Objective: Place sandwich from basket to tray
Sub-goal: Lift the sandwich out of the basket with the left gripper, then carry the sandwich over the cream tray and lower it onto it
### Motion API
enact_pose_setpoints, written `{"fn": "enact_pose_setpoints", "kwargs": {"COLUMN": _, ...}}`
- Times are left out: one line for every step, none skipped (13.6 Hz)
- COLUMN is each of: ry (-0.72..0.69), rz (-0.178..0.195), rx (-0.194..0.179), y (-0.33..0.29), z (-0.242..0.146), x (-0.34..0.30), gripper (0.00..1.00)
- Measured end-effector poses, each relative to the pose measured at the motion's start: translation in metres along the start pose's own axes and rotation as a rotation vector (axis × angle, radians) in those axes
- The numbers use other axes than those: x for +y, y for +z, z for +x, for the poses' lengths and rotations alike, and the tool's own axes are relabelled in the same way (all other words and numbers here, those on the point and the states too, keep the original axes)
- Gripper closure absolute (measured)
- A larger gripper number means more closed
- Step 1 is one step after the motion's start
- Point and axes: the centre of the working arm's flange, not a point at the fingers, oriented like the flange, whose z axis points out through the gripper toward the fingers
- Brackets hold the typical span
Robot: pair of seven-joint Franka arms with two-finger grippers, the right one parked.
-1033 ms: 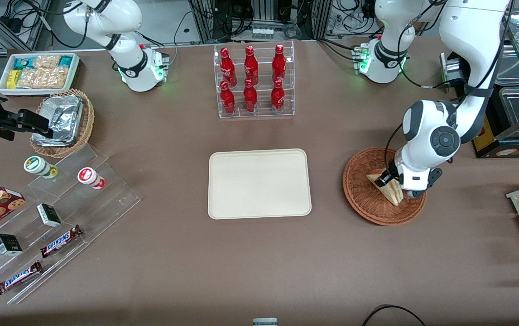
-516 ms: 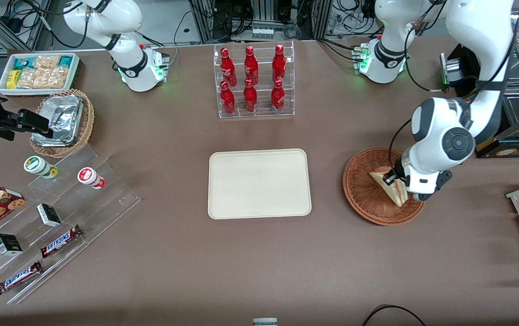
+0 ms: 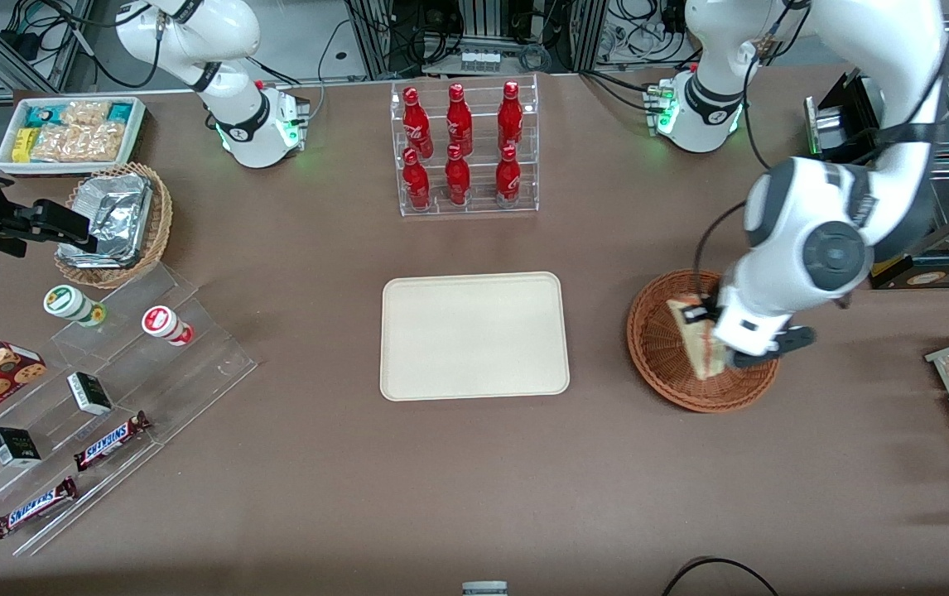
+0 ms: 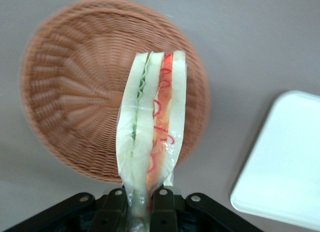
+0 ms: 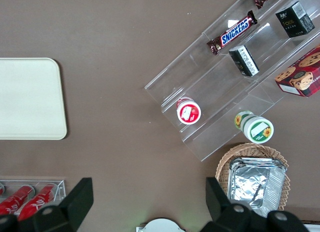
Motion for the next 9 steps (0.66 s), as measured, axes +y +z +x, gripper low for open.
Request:
{"fn": "enact_pose_setpoints", "kwargs": {"ry": 0.04, "rz": 0.005, "rx": -0.003, "y": 0.006, "z": -0.008, "x": 0.025, "gripper": 0.85}}
{"fn": "enact_pose_setpoints", "kwargs": {"ry": 0.073, "rz": 0.01, "rx": -0.007, "y": 0.014, "z": -0.015, "x": 0.052, "gripper": 0.85}}
{"fn": "enact_pose_setpoints", "kwargs": {"ry": 0.095, "rz": 0.013, "rx": -0.012, "y": 0.023, "z": -0.023, "x": 0.079, "gripper": 0.85}}
{"fn": "enact_pose_setpoints", "kwargs": {"ry": 0.109, "rz": 0.015, "rx": -0.016, "y": 0.032, "z": -0.029, "x": 0.107, "gripper": 0.85}}
{"fn": "enact_pose_setpoints", "kwargs": {"ry": 0.114, "rz": 0.016, "rx": -0.02, "y": 0.042, "z": -0.035, "x": 0.133, "gripper": 0.85}}
{"fn": "enact_pose_setpoints", "kwargs": {"ry": 0.108, "rz": 0.018, "rx": -0.024, "y": 0.053, "z": -0.043, "x": 0.159, "gripper": 0.85}}
{"fn": "enact_pose_setpoints", "kwargs": {"ry": 0.104, "rz": 0.024, "rx": -0.03, "y": 0.066, "z": -0.054, "x": 0.185, "gripper": 0.85}}
{"fn": "enact_pose_setpoints", "kwargs": {"ry": 0.112, "rz": 0.031, "rx": -0.032, "y": 0.079, "z": -0.067, "x": 0.209, "gripper": 0.85}}
{"fn": "enact_pose_setpoints", "kwargs": {"ry": 0.119, "rz": 0.034, "rx": -0.029, "y": 0.089, "z": -0.079, "x": 0.229, "gripper": 0.85}}
